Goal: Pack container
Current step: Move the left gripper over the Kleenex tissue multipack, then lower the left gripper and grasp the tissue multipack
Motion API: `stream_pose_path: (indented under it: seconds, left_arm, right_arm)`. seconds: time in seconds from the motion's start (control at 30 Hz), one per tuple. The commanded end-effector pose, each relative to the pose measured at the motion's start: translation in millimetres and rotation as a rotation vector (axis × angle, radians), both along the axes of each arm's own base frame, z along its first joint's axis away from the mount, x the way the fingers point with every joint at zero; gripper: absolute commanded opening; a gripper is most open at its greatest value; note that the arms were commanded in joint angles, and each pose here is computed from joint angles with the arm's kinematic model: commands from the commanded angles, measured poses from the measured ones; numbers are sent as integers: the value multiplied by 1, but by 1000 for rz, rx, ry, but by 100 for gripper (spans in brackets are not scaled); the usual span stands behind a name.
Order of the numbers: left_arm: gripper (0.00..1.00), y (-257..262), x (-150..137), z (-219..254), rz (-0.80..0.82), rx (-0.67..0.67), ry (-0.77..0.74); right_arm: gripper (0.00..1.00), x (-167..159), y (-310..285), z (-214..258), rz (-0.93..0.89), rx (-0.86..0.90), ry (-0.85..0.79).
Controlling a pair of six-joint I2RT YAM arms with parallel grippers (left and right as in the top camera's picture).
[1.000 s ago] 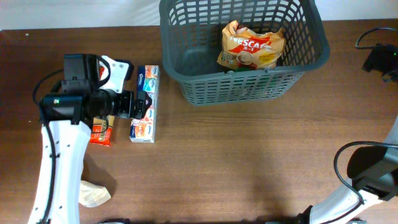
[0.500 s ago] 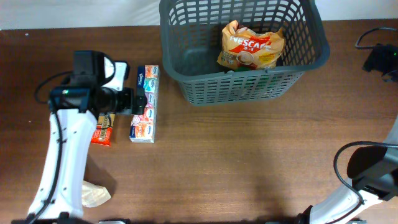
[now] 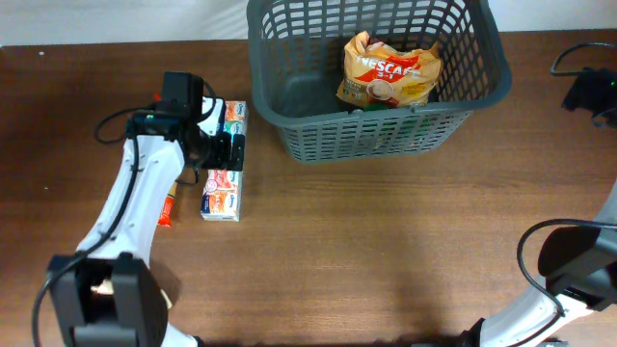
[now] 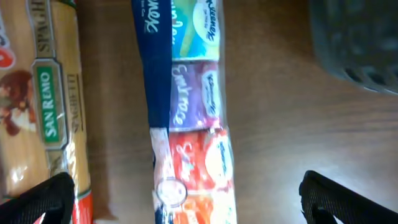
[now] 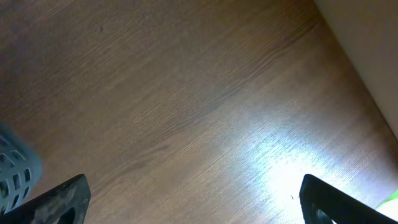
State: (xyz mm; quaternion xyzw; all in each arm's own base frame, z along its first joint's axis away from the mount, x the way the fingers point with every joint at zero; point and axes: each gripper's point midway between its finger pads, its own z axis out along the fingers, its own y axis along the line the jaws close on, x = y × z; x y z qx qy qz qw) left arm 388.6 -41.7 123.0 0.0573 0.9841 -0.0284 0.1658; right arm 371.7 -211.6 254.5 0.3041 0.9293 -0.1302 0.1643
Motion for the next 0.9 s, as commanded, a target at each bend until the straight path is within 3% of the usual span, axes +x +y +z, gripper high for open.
stream_pose_path:
  seconds: [0.0, 0.3, 0.87]
  left_arm:
    - [99, 2, 9, -19, 20, 11, 30]
    - [99, 1, 12, -60, 40, 6, 120]
    - [99, -7, 13, -79, 58, 12, 150]
  right_arm:
    - [99, -1, -1, 0, -14, 2, -2]
    - [99, -1, -1, 0, -14, 2, -2]
    - [99, -1, -1, 0, -14, 2, -2]
